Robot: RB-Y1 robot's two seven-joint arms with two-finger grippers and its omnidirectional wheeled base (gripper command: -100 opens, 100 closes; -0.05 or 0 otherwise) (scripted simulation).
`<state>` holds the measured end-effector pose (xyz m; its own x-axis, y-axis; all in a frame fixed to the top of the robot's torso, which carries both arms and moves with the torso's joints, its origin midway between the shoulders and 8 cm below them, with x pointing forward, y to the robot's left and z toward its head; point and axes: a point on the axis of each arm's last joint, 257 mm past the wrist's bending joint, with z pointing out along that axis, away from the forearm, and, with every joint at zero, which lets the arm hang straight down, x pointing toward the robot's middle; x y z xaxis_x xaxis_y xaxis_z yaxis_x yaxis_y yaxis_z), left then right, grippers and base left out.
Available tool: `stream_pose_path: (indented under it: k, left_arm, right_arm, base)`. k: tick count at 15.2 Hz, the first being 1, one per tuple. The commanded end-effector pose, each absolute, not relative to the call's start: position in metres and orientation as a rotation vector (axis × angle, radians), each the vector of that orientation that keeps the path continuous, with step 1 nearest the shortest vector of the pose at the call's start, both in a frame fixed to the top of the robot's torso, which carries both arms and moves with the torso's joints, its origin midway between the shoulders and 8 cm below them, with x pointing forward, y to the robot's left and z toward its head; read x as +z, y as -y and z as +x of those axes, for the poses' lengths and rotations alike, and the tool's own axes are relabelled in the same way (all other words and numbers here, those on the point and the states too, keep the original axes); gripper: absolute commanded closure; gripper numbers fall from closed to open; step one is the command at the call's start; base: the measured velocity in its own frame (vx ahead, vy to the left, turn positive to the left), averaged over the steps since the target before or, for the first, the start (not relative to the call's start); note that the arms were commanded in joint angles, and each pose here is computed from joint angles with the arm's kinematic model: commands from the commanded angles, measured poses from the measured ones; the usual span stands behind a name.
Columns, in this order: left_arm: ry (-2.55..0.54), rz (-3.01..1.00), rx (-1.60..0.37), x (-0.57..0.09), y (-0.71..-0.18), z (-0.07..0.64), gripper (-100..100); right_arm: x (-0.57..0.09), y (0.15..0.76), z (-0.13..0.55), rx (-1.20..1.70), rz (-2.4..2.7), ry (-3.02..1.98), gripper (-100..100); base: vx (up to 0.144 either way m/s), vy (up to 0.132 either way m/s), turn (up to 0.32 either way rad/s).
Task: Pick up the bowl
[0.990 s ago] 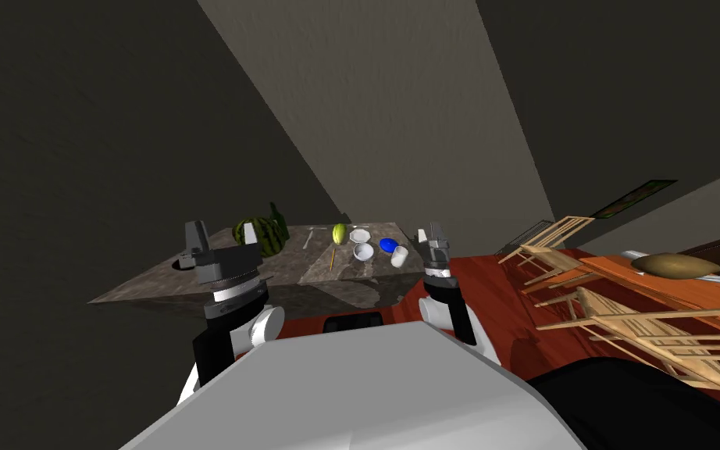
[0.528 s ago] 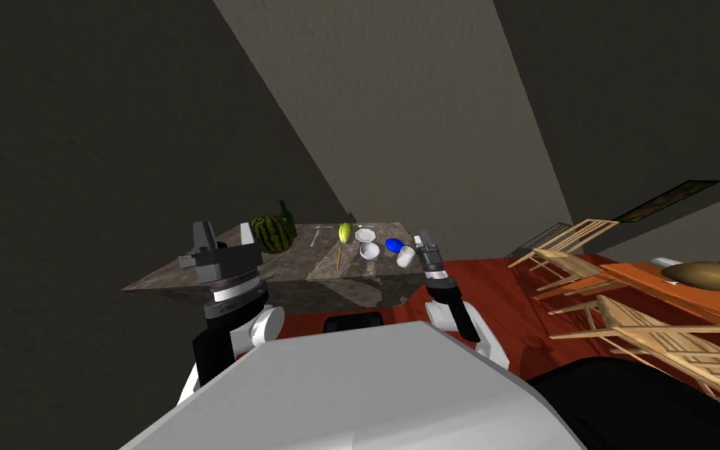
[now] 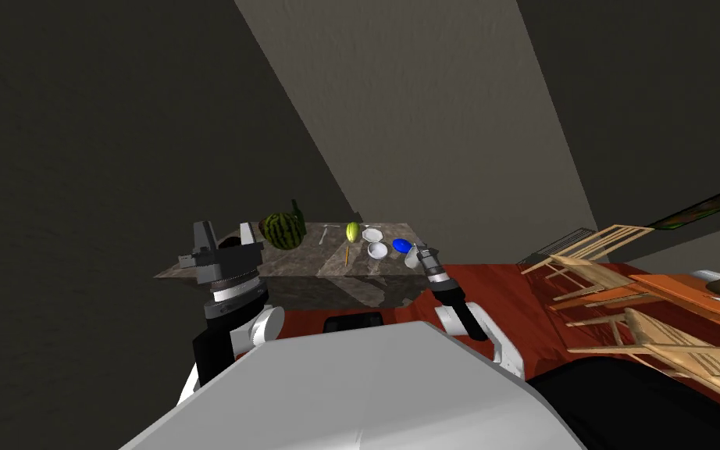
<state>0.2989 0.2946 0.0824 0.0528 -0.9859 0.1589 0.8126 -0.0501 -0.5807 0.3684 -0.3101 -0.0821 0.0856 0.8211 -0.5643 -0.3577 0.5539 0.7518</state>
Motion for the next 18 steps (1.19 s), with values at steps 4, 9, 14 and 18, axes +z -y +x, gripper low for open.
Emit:
stream_pose_path:
  k: [4,9,14,18]
  left_arm:
    - [-0.354,-0.622,-1.51,0.082,-0.295,0.299,0]
    - [-0.354,-0.622,-1.51,0.082,-0.295,0.299,0]
    - [-0.354,-0.622,-1.51,0.082,-0.295,0.299,0]
    - [-0.354,-0.622,-1.51,0.082,-0.295,0.299,0]
  right_arm:
    - [-0.128,0.331,0.371,0.805,0.414,-1.351,-100]
    - [-0.164,0.356,0.369,0.683,0.342,-1.492,-100]
    - [-0.196,0.388,0.364,0.55,0.257,-1.629,-100]
    - [-0.224,0.424,0.354,0.417,0.183,-1.747,-100]
  base:
    - [-0.011,0.088,0.128]
    - [-0.01,0.098,0.115]
    - [0.007,0.072,0.106]
    - [0.008,0.098,0.13]
